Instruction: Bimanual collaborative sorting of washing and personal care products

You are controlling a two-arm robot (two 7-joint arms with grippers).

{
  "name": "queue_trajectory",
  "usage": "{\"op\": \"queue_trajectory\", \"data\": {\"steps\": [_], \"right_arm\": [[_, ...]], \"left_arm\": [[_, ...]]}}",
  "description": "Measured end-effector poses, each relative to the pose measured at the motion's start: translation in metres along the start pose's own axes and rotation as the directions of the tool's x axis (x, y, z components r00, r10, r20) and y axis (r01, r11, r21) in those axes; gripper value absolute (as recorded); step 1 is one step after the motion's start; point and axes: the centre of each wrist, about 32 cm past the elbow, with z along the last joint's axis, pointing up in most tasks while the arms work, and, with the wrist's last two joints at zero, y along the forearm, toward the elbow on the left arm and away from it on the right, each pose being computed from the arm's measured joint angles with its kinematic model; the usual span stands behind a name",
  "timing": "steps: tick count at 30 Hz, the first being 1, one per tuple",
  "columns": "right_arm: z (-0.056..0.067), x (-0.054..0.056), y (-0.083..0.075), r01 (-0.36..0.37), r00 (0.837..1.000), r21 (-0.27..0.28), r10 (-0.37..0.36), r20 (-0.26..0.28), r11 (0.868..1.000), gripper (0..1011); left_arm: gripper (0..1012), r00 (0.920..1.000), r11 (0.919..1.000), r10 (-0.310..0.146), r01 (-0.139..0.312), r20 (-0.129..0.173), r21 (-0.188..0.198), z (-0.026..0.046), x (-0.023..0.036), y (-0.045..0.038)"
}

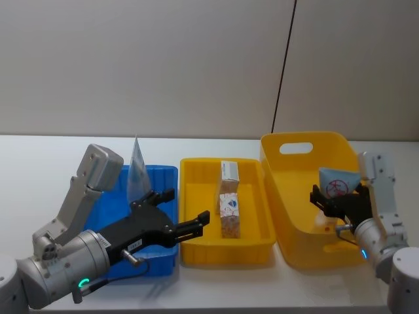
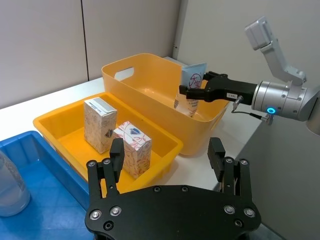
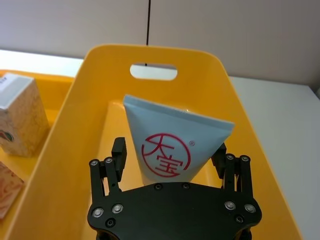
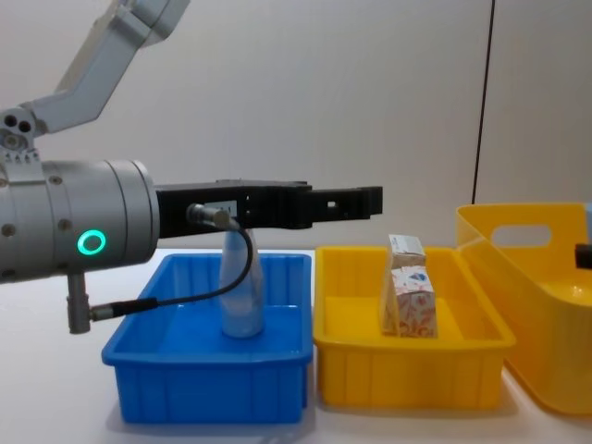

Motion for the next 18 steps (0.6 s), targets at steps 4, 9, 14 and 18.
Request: {"op": "queue_trajectory", "data": {"steps": [4,9,14,18], "right_arm": [[0.003,0.000,-0.001,-0.004,1.000,0.036,0.004,-0.010,0.999,1002],[0.009,0.000,-0.002,-0.010,1.000,0.098,0.013,-0.028,0.995,1002],[0.017,0.000,-0.003,-0.015,0.999,0.161,0.022,-0.046,0.987,1002],[0.023,0.000,-0.004,-0.014,0.998,0.212,0.028,-0.063,0.977,1002]], "left_arm": [[1001,1.0000,1.0000,0.000,0.000,0.000,0.000,0.0000,0.0000,0.0000],[1001,1.0000,1.0000,0.000,0.000,0.000,0.000,0.0000,0.0000,0.0000],[1001,1.0000,1.0000,0.000,0.000,0.000,0.000,0.0000,0.0000,0.0000],[1001,1.0000,1.0000,0.000,0.000,0.000,0.000,0.0000,0.0000,0.0000]]}}
